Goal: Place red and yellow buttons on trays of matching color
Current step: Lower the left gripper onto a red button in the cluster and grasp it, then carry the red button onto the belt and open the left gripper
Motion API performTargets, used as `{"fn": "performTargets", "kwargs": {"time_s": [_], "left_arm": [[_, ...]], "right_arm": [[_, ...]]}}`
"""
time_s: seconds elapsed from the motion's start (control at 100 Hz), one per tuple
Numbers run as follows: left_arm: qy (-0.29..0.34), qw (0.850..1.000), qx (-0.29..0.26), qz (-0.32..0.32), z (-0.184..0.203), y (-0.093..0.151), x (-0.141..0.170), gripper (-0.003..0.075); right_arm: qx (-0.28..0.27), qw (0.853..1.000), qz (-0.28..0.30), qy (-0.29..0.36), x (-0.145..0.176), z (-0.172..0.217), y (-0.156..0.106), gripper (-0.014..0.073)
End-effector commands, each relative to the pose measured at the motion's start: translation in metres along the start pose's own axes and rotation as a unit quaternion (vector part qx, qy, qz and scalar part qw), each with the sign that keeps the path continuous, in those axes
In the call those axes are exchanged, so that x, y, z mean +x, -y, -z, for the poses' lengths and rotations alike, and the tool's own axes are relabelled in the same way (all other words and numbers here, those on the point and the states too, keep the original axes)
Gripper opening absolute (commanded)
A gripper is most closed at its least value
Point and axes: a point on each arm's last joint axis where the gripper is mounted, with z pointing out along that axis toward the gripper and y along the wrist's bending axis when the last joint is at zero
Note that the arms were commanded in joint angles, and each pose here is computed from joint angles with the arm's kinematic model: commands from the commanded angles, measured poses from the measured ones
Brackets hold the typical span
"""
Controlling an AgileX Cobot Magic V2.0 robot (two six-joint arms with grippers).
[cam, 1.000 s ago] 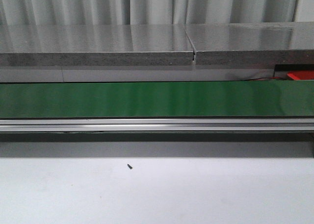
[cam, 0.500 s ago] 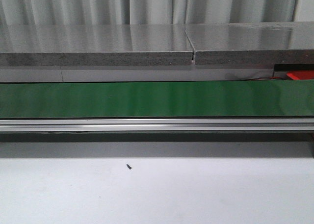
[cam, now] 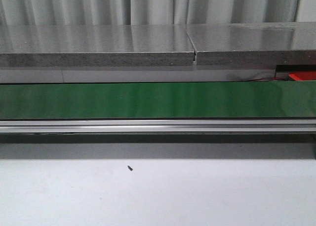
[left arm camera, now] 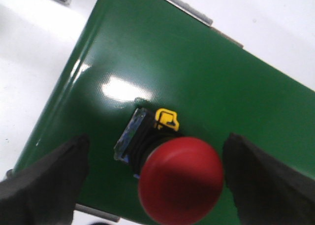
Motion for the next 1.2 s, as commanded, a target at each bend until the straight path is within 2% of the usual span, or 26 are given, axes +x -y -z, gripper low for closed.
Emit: {"fn": "performTargets", "kwargs": {"time_s": [0.0, 0.14, 0.3, 0.61, 0.77, 0.88, 1.19], "left_arm": [[0.071, 0.997, 0.038, 0.003, 0.033, 0.015, -0.008, 0.0566], [0.109, 0.992, 0.064, -0.005, 0.052, 0.022, -0.008, 0.0545], [0.141, 0.988, 0.060, -0.010, 0.072, 0.017, -0.008, 0.0545], [0.134, 0.990, -0.015, 0.032, 0.085, -0.043, -0.013, 0.0528], [0.103, 0.992, -0.060, 0.027, 0.076, -0.063, -0.013, 0.0475], [0.084, 0.992, -0.092, 0.012, 0.064, -0.072, -0.015, 0.0473], [0.069, 0.992, -0.100, 0.015, 0.029, -0.084, -0.026, 0.0472]], "right_arm": [[-0.002, 0.999, -0.002, 0.044, -0.013, 0.004, -0.001, -0.0067], [-0.002, 0.999, -0.002, 0.044, -0.013, 0.004, -0.001, -0.0067], [-0.002, 0.999, -0.002, 0.044, -0.013, 0.004, -0.001, -0.0067], [-0.002, 0.999, -0.002, 0.044, -0.013, 0.004, -0.001, -0.0067], [-0.002, 0.999, -0.002, 0.044, -0.013, 0.004, -0.001, -0.0067], [-0.002, 0.999, -0.002, 0.044, -0.013, 0.004, -0.001, -0.0067], [-0.002, 0.999, -0.002, 0.044, -0.013, 0.004, -0.001, -0.0067]]}}
